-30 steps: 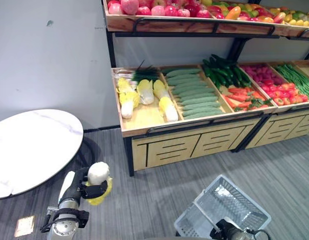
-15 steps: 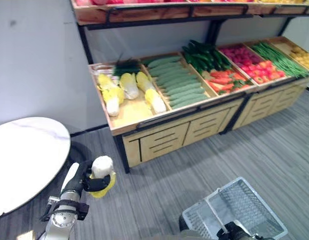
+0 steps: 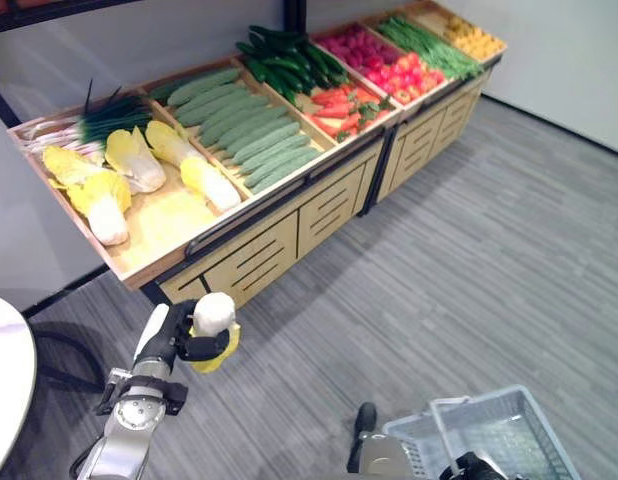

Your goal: Get the vegetables into the basket

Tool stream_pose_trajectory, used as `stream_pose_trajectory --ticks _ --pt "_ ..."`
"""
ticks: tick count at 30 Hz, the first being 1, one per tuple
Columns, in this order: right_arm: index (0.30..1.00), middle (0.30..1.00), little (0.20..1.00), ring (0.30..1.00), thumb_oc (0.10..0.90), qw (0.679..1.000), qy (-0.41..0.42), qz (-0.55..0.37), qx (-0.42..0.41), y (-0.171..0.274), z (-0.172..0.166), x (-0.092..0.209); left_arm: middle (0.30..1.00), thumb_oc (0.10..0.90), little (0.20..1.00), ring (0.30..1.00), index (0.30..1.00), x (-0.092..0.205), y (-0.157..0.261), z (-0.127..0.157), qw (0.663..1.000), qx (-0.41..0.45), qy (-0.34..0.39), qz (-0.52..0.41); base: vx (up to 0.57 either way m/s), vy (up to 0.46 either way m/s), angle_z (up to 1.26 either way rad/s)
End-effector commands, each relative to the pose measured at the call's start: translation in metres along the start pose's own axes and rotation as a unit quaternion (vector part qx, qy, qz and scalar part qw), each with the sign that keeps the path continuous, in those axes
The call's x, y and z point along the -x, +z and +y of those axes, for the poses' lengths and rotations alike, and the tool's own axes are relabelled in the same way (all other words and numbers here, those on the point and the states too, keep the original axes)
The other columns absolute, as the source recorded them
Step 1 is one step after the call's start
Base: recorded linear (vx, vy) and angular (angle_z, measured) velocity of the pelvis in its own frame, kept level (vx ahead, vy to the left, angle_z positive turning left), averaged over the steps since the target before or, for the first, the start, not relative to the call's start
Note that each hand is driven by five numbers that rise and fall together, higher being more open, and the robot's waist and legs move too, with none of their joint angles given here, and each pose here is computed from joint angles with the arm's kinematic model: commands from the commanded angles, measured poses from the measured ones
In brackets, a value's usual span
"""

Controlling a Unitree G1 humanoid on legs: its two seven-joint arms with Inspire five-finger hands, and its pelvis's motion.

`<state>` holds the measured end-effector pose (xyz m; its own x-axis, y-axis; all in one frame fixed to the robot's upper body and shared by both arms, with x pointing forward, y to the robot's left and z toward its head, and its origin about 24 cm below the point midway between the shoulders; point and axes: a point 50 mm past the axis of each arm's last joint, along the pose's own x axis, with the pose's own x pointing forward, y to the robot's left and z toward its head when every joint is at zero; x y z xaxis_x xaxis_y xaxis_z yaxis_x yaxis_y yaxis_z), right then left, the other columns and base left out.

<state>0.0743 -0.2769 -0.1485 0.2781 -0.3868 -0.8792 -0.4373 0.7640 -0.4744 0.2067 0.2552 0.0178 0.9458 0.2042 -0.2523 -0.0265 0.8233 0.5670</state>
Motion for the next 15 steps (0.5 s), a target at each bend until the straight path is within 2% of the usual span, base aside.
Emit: stream_pose_trajectory --ticks 1,15 --pt "0.300 0.300 0.300 0.300 0.400 0.997 -0.014 -0.070 -0.012 0.041 -0.005 0.001 0.300 0.400 0.300 0.300 0.300 0.002 0.050 0.023 0.989 -0.021 0.055 -0.132 0.09 -0.037 -0.09" --pt "0.300 0.300 0.300 0.300 0.400 0.997 -0.036 -0.057 -0.030 0.032 -0.019 -0.001 0.300 0.400 0.300 0.300 0.300 -0.007 0.060 0.011 0.989 0.022 0.033 -0.145 0.10 -0.126 0.01"
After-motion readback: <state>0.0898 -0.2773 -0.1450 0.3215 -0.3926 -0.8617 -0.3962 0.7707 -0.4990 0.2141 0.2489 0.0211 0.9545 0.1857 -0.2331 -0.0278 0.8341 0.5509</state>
